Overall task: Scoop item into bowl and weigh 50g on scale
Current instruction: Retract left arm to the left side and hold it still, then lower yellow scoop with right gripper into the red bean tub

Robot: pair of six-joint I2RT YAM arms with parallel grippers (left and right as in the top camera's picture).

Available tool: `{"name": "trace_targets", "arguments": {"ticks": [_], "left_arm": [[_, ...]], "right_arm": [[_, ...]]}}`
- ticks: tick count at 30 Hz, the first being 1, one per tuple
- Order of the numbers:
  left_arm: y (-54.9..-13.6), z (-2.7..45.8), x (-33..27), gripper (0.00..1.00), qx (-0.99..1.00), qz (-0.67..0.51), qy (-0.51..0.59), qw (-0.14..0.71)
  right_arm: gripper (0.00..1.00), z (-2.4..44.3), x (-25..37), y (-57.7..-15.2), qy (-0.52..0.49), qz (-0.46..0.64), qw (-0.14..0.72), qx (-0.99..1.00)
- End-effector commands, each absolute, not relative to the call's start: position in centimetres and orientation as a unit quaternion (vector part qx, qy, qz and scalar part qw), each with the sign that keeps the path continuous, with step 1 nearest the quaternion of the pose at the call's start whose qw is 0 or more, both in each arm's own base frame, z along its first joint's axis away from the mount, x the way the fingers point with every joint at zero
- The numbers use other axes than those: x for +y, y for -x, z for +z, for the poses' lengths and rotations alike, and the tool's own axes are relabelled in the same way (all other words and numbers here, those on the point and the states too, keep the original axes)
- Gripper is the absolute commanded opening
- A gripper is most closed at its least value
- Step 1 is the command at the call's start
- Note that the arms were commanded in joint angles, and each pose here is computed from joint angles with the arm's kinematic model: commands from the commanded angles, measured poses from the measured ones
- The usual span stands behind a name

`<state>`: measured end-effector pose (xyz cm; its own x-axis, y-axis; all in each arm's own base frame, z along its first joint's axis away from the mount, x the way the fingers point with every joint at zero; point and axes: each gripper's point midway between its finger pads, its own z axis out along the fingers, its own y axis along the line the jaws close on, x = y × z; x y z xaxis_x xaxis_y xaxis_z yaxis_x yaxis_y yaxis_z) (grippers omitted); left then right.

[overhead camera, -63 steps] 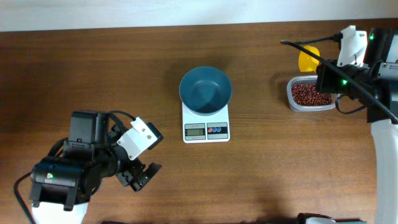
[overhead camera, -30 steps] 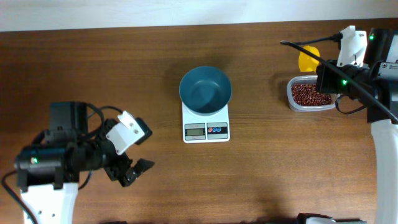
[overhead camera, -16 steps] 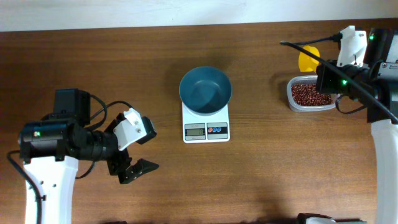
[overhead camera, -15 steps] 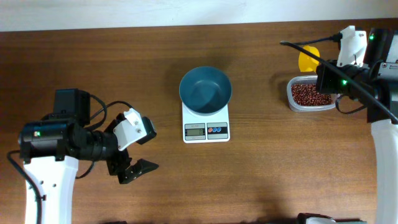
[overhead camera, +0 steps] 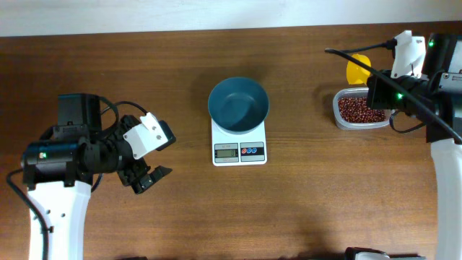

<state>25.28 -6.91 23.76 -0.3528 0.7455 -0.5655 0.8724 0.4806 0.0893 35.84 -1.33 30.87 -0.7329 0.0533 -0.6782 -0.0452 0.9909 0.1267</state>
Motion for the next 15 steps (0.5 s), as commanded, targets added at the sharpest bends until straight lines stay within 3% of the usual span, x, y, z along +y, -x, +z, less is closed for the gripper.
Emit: {"name": "trace_targets", "arguments": {"ticks": [1, 15], "left_arm": [[-25.19, 24.45, -7.22, 0.99, 0.814, -0.125, -0.489, 0.287], [-25.20, 24.71, -7.62, 0.99, 0.809, -0.135, -0.490, 0.294]], "right_arm": [[0.04, 31.78, -1.21, -35.48, 0.000, 0.070, 0.379, 0.923], [0.04, 31.99, -1.36, -35.71, 0.000, 0.066, 0.385, 0.921]]}}
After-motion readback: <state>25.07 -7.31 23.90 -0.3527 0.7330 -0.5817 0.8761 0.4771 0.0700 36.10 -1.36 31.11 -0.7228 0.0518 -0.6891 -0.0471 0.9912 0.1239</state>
